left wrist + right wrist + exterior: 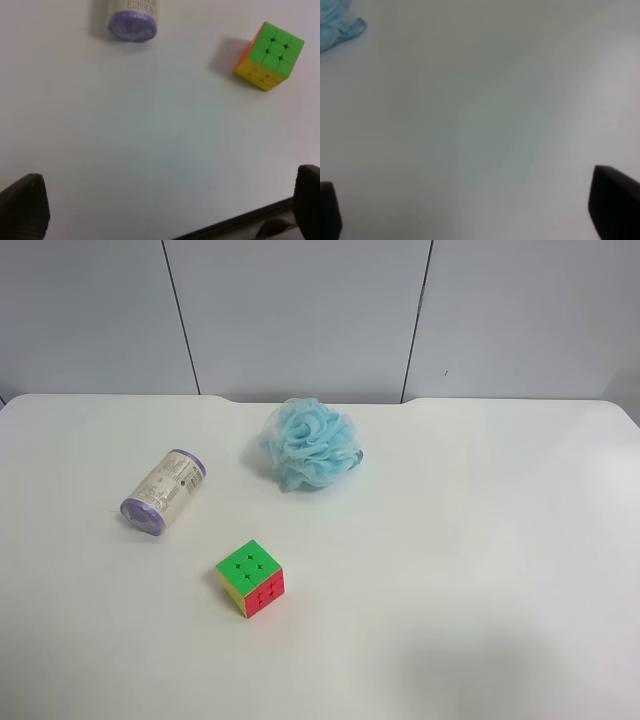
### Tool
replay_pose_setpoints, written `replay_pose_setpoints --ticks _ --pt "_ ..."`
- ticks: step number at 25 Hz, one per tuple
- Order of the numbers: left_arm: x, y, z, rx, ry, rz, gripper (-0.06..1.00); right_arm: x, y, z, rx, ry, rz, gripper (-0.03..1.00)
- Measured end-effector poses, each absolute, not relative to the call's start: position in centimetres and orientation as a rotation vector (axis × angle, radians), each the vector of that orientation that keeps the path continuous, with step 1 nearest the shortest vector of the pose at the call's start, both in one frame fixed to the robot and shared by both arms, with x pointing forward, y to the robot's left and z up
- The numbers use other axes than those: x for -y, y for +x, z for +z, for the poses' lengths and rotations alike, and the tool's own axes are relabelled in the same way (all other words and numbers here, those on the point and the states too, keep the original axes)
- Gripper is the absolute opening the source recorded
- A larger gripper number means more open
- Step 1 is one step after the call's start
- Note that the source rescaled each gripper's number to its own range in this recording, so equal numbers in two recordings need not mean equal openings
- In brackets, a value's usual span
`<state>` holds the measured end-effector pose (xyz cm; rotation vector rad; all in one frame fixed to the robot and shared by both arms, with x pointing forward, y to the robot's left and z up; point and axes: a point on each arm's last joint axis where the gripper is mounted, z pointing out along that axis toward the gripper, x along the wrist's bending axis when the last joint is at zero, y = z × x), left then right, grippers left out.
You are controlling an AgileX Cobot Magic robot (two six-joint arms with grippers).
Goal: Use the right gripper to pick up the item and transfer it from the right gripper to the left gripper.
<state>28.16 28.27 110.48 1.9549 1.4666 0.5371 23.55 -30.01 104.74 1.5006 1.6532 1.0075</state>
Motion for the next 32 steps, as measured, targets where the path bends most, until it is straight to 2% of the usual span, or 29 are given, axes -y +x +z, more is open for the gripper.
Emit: replay_pose_setpoints --ticks 9,15,32 --pt "-29.2 23.8 107.1 -1.381 1.859 0.649 0.98 30.0 23.6 104.7 -1.653 1.501 1.008 1.00" --pt "-29.9 21.7 106.6 -1.314 1.775 0.774 0.98 30.0 23.6 104.7 -1.653 1.501 1.008 1.00" --pt "-29.7 23.1 105.3 -1.310 1.696 0.800 0.99 30.0 23.6 104.7 -1.653 1.501 1.008 1.00"
